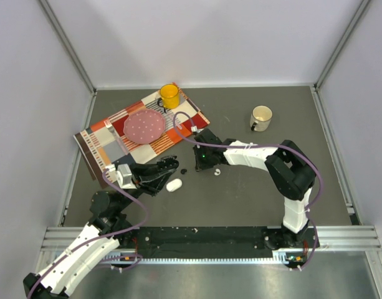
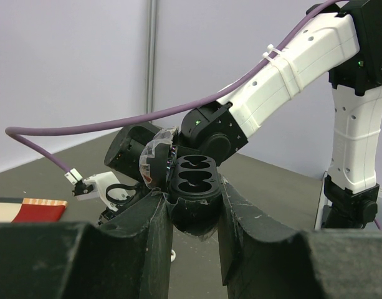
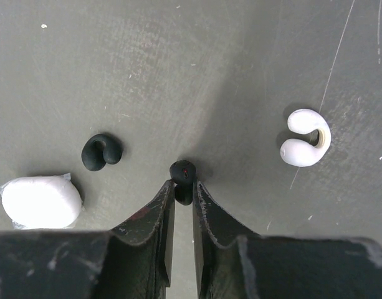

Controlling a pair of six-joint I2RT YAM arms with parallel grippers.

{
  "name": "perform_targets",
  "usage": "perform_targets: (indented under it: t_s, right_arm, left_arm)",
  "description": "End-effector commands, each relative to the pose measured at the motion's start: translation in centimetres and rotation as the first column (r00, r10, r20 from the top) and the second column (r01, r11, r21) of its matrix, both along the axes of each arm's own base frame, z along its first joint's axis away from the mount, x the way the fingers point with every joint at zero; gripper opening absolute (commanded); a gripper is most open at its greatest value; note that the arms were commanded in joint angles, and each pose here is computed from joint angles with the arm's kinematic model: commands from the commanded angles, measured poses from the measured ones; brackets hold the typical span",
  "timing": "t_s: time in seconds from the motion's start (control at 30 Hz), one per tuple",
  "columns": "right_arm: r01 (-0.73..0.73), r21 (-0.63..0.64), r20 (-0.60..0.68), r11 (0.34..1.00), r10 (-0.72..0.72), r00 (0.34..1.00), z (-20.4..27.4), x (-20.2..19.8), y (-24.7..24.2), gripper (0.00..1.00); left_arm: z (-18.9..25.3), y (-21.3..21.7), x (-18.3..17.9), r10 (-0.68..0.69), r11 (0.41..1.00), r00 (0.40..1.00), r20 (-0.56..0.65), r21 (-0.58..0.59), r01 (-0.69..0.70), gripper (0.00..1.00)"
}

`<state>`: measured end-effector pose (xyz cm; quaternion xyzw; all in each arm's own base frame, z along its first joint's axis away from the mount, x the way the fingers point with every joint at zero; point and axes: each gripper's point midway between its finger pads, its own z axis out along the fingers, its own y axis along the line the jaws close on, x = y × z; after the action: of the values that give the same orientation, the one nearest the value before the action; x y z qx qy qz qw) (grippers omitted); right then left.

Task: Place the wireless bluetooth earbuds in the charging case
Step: Pick up the earbud from the center of the board.

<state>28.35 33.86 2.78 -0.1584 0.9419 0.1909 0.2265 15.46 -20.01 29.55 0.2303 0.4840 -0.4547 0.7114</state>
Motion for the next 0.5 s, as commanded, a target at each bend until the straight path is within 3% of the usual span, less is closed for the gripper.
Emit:
perform_targets:
  t_s: [0.0,0.17,0.27,0.47]
  right_arm:
    - [-0.014,0.062,0.049,0.998,0.011,0.999,2.9,0.6,1.9,0.17]
    - [-0.014,0.065,0.049,0.998,0.011,0.999,3.0,0.6,1.9,0.18]
    - [-0.012,0.070,0.053,0.997,0.008,0.999,3.3,0.7,1.9,0.10]
    - [-0.021,0.087,0.067,0.996,0.015,0.998,4.1,0.7,2.1,0.12]
  left_arm:
    - [1.0,0.2,-0.3,-0.002,1.000,1.000,0.019,-0.026,0.003,0.00]
    - [1.0,0.1,-0.2,-0.001,1.000,1.000,0.016,-0.025,0.001,0.00]
    - [0.9,0.1,-0.2,-0.001,1.000,1.000,0.017,-0.023,0.002,0.00]
    - [0.9,0.1,-0.2,0.001,1.000,1.000,0.017,-0.023,0.000,0.00]
